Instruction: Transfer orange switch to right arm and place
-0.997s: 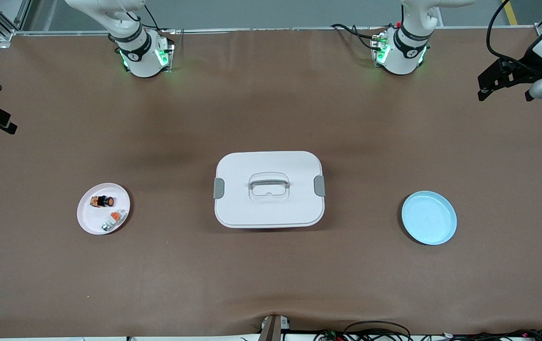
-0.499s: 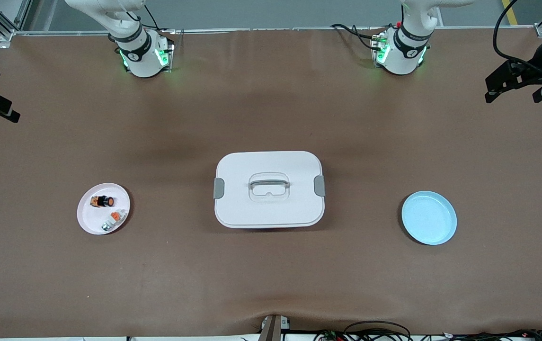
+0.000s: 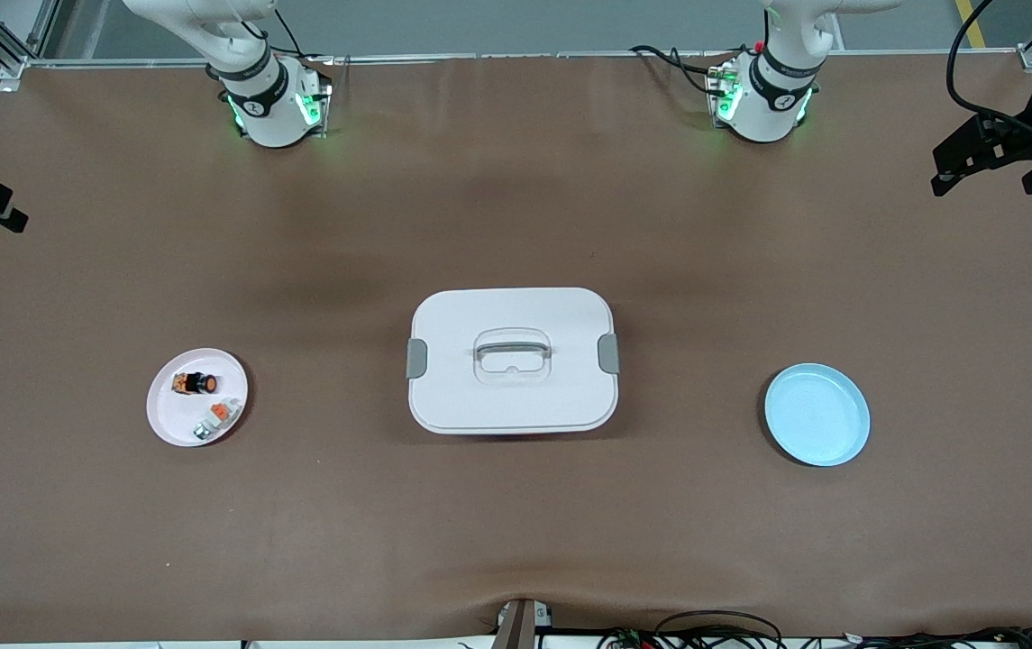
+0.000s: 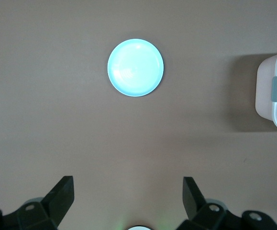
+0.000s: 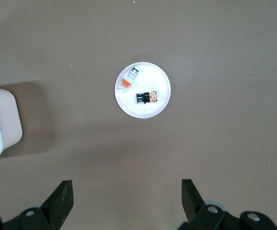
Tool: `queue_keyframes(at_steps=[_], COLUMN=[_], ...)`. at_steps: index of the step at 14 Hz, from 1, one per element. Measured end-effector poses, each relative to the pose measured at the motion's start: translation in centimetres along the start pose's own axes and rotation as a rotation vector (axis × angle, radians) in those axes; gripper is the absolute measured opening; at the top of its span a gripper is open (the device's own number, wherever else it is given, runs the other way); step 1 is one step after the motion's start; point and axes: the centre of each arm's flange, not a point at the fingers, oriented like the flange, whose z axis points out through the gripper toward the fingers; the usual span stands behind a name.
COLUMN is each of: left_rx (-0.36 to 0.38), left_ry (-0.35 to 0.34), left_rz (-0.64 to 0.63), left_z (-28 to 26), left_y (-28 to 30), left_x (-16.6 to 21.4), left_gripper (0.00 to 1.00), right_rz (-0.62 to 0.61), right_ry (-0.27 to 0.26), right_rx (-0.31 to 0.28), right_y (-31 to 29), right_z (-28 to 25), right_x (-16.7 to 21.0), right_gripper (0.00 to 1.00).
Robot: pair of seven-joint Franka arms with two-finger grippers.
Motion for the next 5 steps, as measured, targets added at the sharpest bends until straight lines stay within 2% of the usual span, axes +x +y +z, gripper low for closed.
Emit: queue_keyframes(at_steps=[5], left_rx=[-0.001], left_ry=[-0.024], left_rz=[-0.025], left_z=[0.15], left_y=[0.74], left_x=[-0.33], left_gripper=[1.00], right_rz=[-0.001], right_ry=[-0.023], right_rx=[0.001], right_y=[-0.01], right_z=[-0.15], right_x=[-0.58], right_gripper=[1.00])
